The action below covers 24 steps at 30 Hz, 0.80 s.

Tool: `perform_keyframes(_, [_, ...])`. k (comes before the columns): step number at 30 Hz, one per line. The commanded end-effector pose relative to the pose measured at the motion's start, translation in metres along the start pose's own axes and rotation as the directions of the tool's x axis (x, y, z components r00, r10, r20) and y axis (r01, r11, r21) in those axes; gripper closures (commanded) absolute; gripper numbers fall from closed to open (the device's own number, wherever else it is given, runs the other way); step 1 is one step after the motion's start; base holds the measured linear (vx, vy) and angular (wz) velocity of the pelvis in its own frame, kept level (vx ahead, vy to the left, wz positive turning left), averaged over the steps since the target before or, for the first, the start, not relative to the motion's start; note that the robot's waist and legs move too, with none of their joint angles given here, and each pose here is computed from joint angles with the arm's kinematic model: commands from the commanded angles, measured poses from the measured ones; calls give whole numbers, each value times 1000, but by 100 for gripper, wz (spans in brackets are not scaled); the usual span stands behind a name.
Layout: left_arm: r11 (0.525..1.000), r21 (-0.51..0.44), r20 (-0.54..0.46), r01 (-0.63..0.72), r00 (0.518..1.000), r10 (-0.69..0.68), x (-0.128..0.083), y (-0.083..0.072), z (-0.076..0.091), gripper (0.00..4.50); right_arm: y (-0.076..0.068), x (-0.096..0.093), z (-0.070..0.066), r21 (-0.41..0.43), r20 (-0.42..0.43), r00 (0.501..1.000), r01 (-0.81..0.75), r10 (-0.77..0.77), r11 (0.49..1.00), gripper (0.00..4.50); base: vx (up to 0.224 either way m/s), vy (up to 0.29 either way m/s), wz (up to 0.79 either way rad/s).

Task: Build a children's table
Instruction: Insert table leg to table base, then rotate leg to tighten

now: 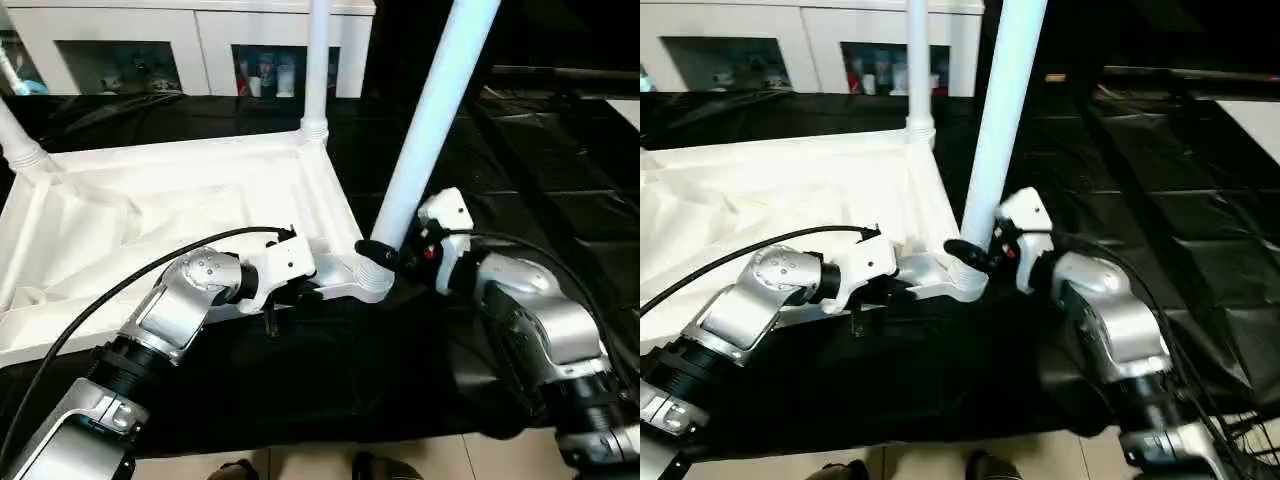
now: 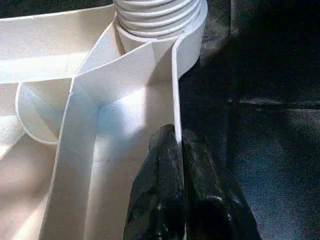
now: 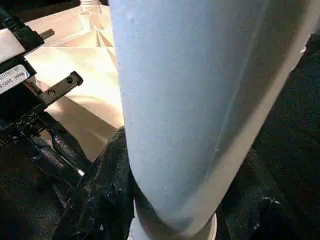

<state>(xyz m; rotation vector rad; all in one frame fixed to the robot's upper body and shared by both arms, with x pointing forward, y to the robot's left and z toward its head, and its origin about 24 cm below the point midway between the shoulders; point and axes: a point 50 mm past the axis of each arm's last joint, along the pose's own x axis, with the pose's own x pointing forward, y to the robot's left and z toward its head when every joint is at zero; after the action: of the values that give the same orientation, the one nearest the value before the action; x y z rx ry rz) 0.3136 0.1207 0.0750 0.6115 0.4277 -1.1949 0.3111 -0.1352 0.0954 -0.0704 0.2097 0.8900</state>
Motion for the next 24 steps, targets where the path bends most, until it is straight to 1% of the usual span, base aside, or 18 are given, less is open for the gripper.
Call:
perform_keyframes(1, [1000, -5, -62, 26, 998, -26, 1, -7, -11, 450, -1, -11, -63, 136, -268, 963, 70, -31, 988, 266, 0, 0, 0])
perform_keyframes(3, [1000, -6, -64, 27, 998, -28, 0, -7, -12, 450, 0, -12, -65, 136, -275, 961, 67, -27, 988, 266, 0, 0, 0])
perform_keyframes(5, [999, -7, -73, 33, 997, -33, 0, -8, -14, 450, 0, -13, -71, 132, -295, 955, 78, -36, 988, 266, 0, 0, 0])
perform_keyframes(7, [999, -7, -81, 37, 996, -37, -1, -8, -15, 450, 1, -12, -72, 131, -300, 953, 79, -36, 988, 266, 0, 0, 0])
perform_keyframes(11, [999, -5, -102, 53, 993, -53, -2, -8, -18, 450, 1, -11, -73, 134, -299, 954, 81, -37, 988, 266, 0, 0, 0])
perform_keyframes(13, [997, -8, -137, 78, 988, -78, -4, -9, -22, 450, 1, -11, -73, 135, -299, 953, 87, -43, 987, 266, 0, 0, 0])
perform_keyframes(16, [997, -8, -167, 80, 983, -81, -6, -9, -27, 450, 0, -11, -74, 134, -297, 953, 99, -56, 986, 266, 0, 0, 0])
perform_keyframes(19, [998, -33, -166, 49, 985, -54, -6, -5, -28, 450, 0, -11, -75, 141, -291, 952, 138, -93, 980, 266, 0, 0, 0])
perform_keyframes(20, [997, -74, -158, -14, 987, 3, -2, 0, -26, 450, -2, -9, -75, 146, -284, 945, 209, -162, 967, 266, 0, 0, 0])
perform_keyframes(21, [997, -80, -157, -23, 987, 10, -2, 0, -26, 450, -3, -8, -75, 147, -283, 944, 219, -171, 965, 266, 0, 0, 0])
perform_keyframes(24, [985, -139, -161, -102, 984, 79, 8, 6, -21, 450, -3, 0, -74, 162, -271, 923, 325, -274, 932, 266, -19, 3, -1])
